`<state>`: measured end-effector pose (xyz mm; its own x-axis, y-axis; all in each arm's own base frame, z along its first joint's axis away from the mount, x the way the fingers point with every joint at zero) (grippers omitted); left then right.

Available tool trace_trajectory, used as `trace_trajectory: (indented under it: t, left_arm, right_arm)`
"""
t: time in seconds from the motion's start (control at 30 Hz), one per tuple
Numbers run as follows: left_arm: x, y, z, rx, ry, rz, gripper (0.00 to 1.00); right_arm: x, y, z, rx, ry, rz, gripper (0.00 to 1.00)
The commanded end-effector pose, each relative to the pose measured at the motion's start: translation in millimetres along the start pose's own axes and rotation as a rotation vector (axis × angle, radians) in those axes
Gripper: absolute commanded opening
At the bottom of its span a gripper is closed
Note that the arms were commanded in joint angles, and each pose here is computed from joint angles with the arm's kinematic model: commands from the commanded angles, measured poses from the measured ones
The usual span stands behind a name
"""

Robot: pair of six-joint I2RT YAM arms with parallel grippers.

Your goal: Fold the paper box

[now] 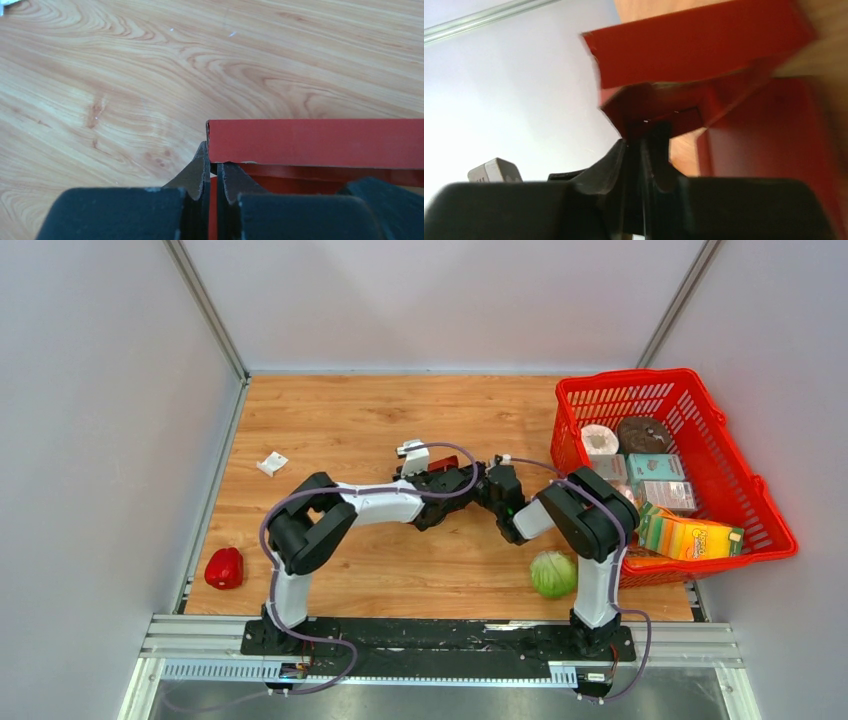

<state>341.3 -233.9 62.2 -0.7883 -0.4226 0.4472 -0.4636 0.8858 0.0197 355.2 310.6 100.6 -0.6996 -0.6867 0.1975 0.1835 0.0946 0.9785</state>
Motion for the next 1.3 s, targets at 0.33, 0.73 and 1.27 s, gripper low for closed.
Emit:
trace_trajectory:
  t: [0.33,0.73,1.27]
  left_arm:
    - [6,28,-8,-0.127,-0.001,0.227,0.0]
    - [47,44,-18,-0.081,0.184,0.492,0.0]
    - [103,88,-105,0.033,0.013,0.668,0.0]
  right_arm:
    - [90,-24,-6,0.509,0.377,0.361,0.8]
    - [154,65,9,1.092,0.349,0.372,0.83]
    - [142,186,83,1.119,0.333,0.256,0.7]
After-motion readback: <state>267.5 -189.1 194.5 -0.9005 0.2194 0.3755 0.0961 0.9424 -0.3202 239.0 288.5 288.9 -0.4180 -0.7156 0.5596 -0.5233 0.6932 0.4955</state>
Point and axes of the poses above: each gripper's point midway between its finger pads, its own x axis back along the fingers, its own y axis along the line the jaws close on, z = x × y, the point moved 1 cm from there along x, back along the fingers, and after that the axes turned 8 degrees about x, right-handed, at the moved point
